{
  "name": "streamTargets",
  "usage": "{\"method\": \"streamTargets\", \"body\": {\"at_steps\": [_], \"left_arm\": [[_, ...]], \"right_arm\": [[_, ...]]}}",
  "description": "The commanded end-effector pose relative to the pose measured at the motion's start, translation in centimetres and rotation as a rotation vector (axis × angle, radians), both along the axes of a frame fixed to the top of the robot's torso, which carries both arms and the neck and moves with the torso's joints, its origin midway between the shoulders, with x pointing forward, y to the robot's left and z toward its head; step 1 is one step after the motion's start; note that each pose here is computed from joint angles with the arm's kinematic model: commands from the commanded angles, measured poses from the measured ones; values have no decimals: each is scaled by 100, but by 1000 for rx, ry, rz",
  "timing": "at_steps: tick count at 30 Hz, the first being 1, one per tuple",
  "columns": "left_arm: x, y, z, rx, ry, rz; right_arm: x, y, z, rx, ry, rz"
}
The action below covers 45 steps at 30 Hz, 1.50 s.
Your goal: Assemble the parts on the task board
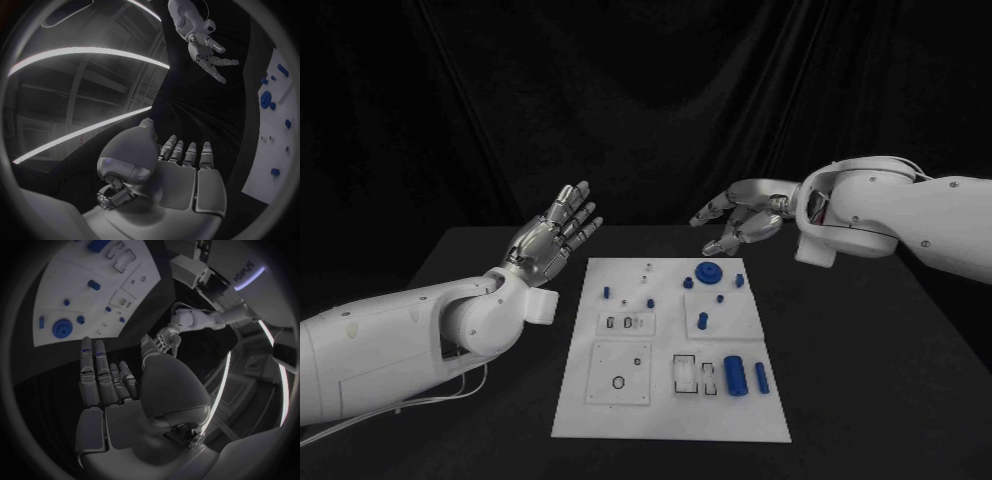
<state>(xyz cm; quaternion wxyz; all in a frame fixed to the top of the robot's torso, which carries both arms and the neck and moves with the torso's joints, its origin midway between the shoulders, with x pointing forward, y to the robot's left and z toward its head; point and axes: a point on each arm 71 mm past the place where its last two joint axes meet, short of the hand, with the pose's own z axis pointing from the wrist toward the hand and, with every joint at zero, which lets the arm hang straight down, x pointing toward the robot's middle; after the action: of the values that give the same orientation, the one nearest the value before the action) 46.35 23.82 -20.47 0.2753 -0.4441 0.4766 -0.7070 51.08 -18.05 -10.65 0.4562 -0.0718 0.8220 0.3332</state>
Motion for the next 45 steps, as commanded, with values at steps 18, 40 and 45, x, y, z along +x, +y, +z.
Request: {"method": "streamTargets", "body": {"at_steps": [18,40,45], "left_arm": [[12,60,133,-89,-133,43],[61,134,122,-86,-139,53],[64,159,120,-83,-139,58]], "right_arm": [[86,283,-202,-356,-624,184],[101,354,-803,-298,-644,223],[114,381,-904,-302,-628,229]]}}
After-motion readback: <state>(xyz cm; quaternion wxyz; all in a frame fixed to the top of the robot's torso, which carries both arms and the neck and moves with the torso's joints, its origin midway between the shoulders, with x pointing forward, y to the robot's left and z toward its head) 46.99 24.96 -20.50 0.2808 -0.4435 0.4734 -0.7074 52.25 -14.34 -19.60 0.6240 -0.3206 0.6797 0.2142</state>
